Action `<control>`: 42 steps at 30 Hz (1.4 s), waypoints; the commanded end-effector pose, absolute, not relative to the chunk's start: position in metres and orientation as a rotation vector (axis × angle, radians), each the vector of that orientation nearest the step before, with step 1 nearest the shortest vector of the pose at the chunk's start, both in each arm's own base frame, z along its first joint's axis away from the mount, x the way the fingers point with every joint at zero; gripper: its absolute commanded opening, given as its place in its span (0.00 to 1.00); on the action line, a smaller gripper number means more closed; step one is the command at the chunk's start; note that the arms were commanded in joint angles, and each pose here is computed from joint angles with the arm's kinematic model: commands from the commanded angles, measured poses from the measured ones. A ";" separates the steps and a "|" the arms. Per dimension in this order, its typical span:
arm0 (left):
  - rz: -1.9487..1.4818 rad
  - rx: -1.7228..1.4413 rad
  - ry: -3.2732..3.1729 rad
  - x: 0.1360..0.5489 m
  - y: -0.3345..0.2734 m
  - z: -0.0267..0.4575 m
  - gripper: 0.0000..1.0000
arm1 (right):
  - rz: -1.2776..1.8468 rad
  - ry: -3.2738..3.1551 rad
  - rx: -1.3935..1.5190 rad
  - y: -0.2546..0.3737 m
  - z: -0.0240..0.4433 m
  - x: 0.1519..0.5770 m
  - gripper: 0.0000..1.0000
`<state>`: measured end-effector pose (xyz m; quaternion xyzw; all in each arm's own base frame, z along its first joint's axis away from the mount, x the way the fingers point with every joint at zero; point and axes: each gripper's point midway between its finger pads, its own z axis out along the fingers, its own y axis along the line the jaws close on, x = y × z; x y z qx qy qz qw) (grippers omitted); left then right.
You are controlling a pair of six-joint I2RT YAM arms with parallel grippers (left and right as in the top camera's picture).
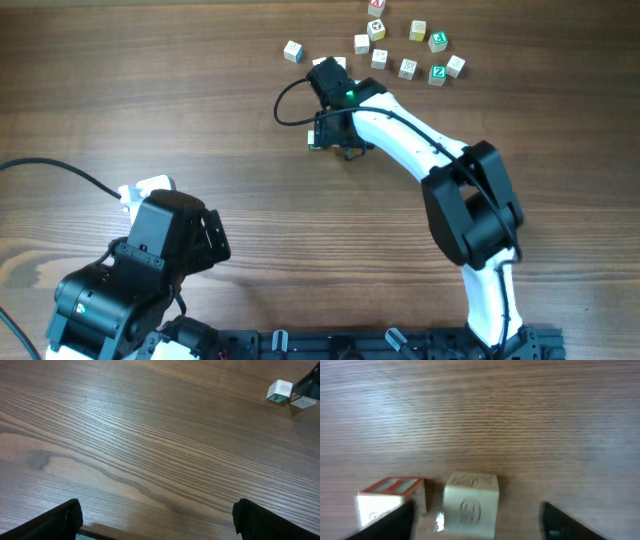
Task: Form a horizontal line
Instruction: 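Set the 9 block right of the 6 block and release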
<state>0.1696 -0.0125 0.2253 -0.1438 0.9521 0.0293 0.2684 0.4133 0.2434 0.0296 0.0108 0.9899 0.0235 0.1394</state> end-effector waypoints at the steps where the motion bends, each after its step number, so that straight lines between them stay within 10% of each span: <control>1: 0.098 -0.415 2.556 0.170 -0.008 0.225 1.00 | 0.134 2.759 0.066 0.241 0.095 0.412 0.91; 10: 0.098 -0.415 2.556 0.170 -0.008 0.225 1.00 | 0.209 2.675 0.080 0.226 0.174 0.389 0.93; 42: 0.098 -0.415 2.556 0.170 -0.008 0.225 1.00 | 0.239 2.488 0.082 0.203 0.187 0.456 0.99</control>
